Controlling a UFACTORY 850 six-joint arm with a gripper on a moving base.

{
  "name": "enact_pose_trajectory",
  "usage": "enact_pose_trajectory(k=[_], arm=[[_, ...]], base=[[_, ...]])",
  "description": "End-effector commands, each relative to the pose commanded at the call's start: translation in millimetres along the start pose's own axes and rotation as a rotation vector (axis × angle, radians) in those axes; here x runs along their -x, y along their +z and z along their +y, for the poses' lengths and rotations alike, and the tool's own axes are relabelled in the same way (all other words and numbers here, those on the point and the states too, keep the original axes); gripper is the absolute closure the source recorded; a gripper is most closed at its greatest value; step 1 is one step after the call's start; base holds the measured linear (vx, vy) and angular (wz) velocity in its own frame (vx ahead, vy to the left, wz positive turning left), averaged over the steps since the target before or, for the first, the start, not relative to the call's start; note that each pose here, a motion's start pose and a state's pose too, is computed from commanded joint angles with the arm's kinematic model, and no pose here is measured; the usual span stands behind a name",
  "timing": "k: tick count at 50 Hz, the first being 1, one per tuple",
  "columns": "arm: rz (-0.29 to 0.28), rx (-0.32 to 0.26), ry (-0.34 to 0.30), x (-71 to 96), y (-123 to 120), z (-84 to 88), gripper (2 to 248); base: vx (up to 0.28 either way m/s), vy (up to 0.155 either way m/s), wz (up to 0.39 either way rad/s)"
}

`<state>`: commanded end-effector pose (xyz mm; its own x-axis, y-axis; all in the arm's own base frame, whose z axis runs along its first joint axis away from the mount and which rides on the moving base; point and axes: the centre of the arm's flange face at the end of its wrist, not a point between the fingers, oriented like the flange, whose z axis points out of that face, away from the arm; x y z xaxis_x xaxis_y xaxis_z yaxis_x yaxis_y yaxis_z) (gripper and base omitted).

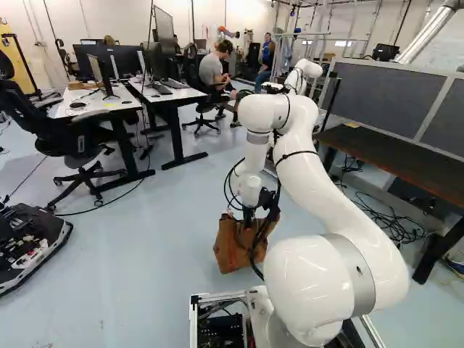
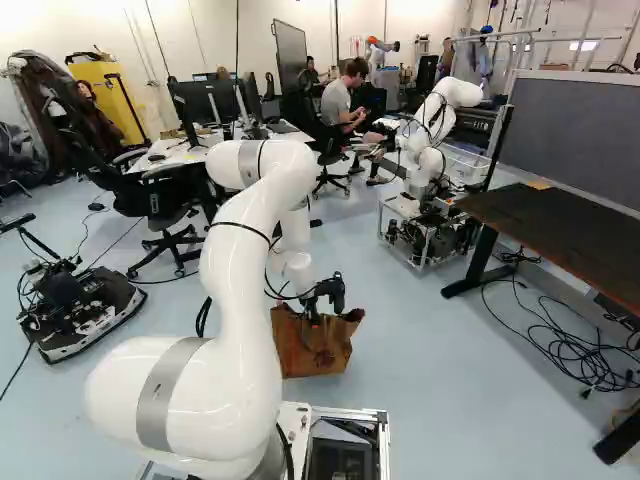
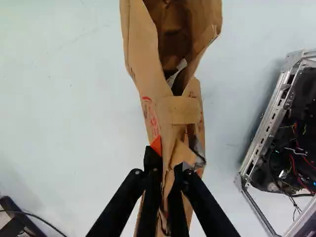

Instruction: Pick up the bag on the ground and place it on the table

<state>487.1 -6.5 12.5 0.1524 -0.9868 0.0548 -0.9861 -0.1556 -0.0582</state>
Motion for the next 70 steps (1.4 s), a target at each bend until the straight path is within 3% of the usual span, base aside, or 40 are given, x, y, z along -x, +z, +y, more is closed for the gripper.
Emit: enact_pose_trajectory(k=[44, 70], arm=[[0.003, -0.077, -0.115, -11.2, -65.0, -9.7, 229], [-0.028, -0.045, -0.156, -14.7, -102.9, -7.0, 229]], base=[[0.000, 0.000, 0.000], [0.000, 0.000, 0.000]])
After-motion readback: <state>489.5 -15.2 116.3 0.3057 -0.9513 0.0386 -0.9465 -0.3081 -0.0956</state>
